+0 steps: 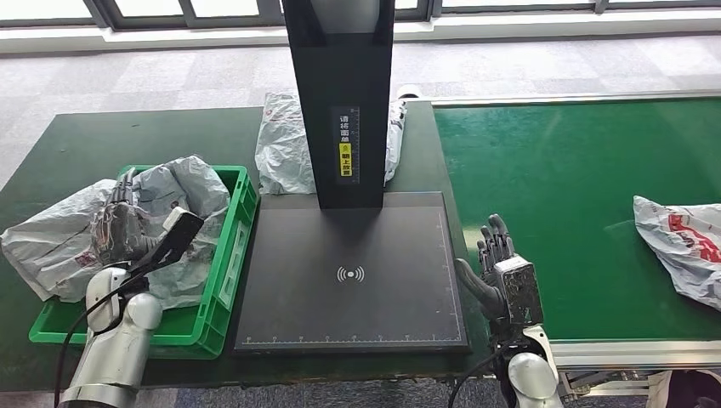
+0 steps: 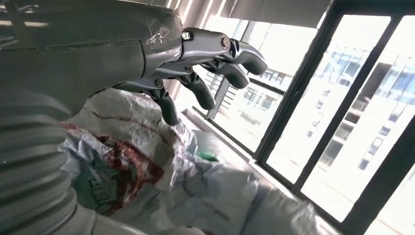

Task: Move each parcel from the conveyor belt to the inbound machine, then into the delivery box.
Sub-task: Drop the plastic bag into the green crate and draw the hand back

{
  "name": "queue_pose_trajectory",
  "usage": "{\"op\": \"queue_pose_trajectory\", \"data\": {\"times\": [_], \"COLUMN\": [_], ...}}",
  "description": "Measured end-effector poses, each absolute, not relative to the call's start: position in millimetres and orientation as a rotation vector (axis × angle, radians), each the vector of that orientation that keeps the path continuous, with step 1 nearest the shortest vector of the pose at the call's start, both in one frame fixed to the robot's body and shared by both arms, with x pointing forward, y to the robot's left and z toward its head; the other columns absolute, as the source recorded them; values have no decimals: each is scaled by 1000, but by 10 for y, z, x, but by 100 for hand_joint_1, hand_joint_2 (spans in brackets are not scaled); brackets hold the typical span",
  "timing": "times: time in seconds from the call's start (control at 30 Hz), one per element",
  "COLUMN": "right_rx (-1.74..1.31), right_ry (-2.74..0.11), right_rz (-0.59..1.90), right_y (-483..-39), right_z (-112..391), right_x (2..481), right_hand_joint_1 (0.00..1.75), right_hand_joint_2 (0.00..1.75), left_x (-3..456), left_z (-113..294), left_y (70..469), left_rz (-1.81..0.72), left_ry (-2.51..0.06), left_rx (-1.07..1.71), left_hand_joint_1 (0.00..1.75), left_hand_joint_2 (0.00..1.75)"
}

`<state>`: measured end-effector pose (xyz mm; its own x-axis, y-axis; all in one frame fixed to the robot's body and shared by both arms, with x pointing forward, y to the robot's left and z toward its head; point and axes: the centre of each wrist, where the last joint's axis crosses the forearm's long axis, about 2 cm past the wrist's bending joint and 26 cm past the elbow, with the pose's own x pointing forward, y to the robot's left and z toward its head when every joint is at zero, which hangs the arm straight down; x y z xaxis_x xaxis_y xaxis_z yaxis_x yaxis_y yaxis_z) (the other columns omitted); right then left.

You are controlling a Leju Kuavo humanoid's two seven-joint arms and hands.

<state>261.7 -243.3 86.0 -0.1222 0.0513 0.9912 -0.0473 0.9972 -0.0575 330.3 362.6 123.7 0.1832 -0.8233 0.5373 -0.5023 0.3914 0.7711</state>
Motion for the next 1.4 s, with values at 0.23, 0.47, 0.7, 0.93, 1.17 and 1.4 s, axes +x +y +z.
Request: {"op": "queue_pose_trajectory", "data": {"times": [0.23, 0.47, 0.7, 0.93, 1.17, 1.4], "right_rx": [-12, -10, -10, -10, -14, -23], "right_ry": [-1696, -1696, -1696, -1696, -1698, -1707], "right_rz": [73, 70, 69, 69, 69, 71], "right_y": [-2421, -2412, -2408, -2409, -2409, -2412], "right_z": [878, 880, 880, 880, 872, 866], "right_x": [2625, 2624, 2624, 2624, 2614, 2592], "right_hand_joint_1": [0, 0, 0, 0, 0, 0], "right_hand_joint_2": [175, 175, 175, 175, 175, 175], "left_x": [3322, 3324, 3324, 3323, 3307, 3298], "left_z": [1490, 1564, 1584, 1589, 1645, 1658], "left_y": [3501, 3456, 3440, 3432, 3435, 3380], "left_rz": [-140, -113, -105, -96, -30, -6], "left_ry": [-1659, -1690, -1698, -1709, -1817, -1863], "left_rx": [1274, 1274, 1273, 1276, 1293, 1182], "left_hand_joint_1": [0, 0, 0, 0, 0, 0], "left_hand_joint_2": [0, 0, 0, 0, 0, 131]}}
